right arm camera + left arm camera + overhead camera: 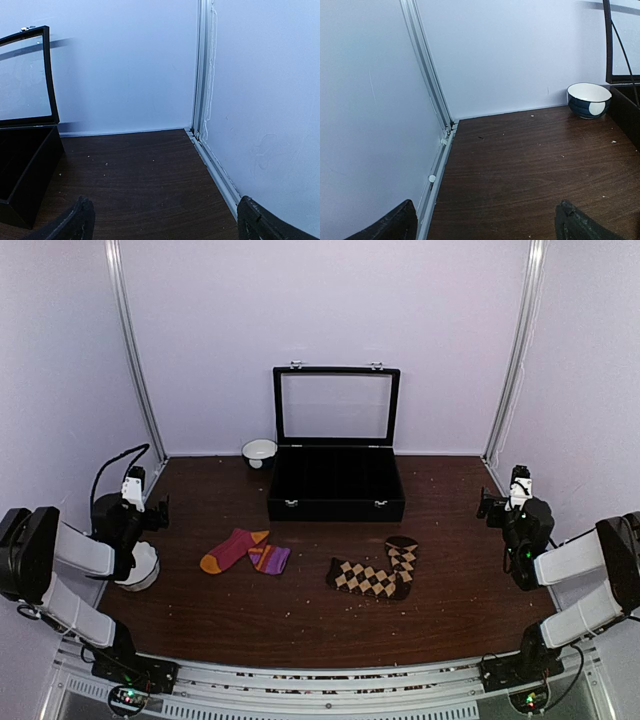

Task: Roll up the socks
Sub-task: Pick up the sock from the center of the board, then place the sock at the center of the board.

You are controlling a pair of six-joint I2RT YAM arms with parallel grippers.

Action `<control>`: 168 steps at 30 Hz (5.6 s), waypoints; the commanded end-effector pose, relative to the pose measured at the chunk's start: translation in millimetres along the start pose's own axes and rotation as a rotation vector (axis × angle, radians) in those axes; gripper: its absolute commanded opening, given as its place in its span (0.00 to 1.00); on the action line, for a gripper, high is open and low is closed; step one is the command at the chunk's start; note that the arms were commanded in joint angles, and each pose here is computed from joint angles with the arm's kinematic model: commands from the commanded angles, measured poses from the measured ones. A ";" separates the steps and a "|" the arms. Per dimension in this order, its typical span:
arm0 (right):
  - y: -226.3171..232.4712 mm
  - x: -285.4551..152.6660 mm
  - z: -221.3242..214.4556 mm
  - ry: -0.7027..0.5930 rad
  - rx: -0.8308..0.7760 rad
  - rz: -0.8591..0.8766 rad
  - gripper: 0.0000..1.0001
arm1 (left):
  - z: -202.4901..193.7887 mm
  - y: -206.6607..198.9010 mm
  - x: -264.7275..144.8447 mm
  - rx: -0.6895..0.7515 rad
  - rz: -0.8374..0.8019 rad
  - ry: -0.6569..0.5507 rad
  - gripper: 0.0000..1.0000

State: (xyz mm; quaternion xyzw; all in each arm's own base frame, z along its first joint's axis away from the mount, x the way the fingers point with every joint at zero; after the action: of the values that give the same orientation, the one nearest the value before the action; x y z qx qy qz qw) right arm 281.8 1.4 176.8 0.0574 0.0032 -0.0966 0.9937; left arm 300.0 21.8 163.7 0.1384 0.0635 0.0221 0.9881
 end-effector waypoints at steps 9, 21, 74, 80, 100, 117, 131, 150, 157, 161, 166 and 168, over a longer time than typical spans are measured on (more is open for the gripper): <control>-2.6 -0.4 -0.8 0.001 0.007 -0.021 1.00 | 12.3 2.6 1.5 -0.009 0.013 -0.048 0.98; -16.2 -12.9 94.0 0.171 0.252 -0.347 1.00 | 117.9 12.9 -11.5 0.141 -0.383 0.311 0.98; 340.5 -122.7 -76.9 0.908 -0.071 0.308 0.56 | 61.2 -142.8 -85.3 0.578 -1.127 0.682 0.98; 361.9 -120.1 -99.9 0.963 -0.123 0.258 0.47 | 64.0 -127.5 -83.7 0.548 -1.085 0.686 0.98; 347.2 -120.3 -126.8 0.967 -0.169 0.178 0.24 | 77.9 -104.2 -81.6 0.505 -1.068 0.671 0.98; 307.2 -124.0 -3.8 0.813 -0.185 0.376 0.00 | 80.1 -104.2 -83.0 0.497 -1.080 0.671 0.98; 241.4 -111.8 127.3 0.664 -0.085 0.447 0.00 | 86.5 -102.9 -80.8 0.507 -1.071 0.660 0.98; 269.5 -92.7 141.0 0.620 -0.428 0.488 0.00 | 94.3 -97.6 -81.1 0.495 -1.055 0.652 0.98; 360.2 -185.3 29.2 0.719 -0.733 0.794 0.00 | 91.9 -92.3 -78.6 0.496 -1.056 0.667 0.98; 382.7 -234.3 -27.5 0.799 -0.844 0.901 0.00 | 86.6 -93.0 -78.5 0.508 -1.063 0.679 0.98; 379.1 -269.9 -64.1 0.882 -0.837 0.989 0.00 | 85.1 -96.8 -72.2 0.500 -1.079 0.692 0.98; 372.7 -275.2 -69.9 0.916 -0.814 1.003 0.06 | 89.4 -99.0 -68.5 0.488 -1.091 0.680 0.98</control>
State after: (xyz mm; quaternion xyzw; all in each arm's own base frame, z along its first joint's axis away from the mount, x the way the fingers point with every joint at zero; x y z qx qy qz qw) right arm 91.0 426.2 148.4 -0.3341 0.4095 0.3821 0.7581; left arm 238.0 -97.9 223.1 0.2962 0.4454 -0.4382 0.7224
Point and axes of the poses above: each gripper's point midway between its finger pads, its own x axis out along the fingers, its own y axis along the line the jaws close on, z = x × y, the point moved 9 cm from there along -x, back along the fingers, and after that the axes turned 6 degrees about x, right-handed, at the moved point
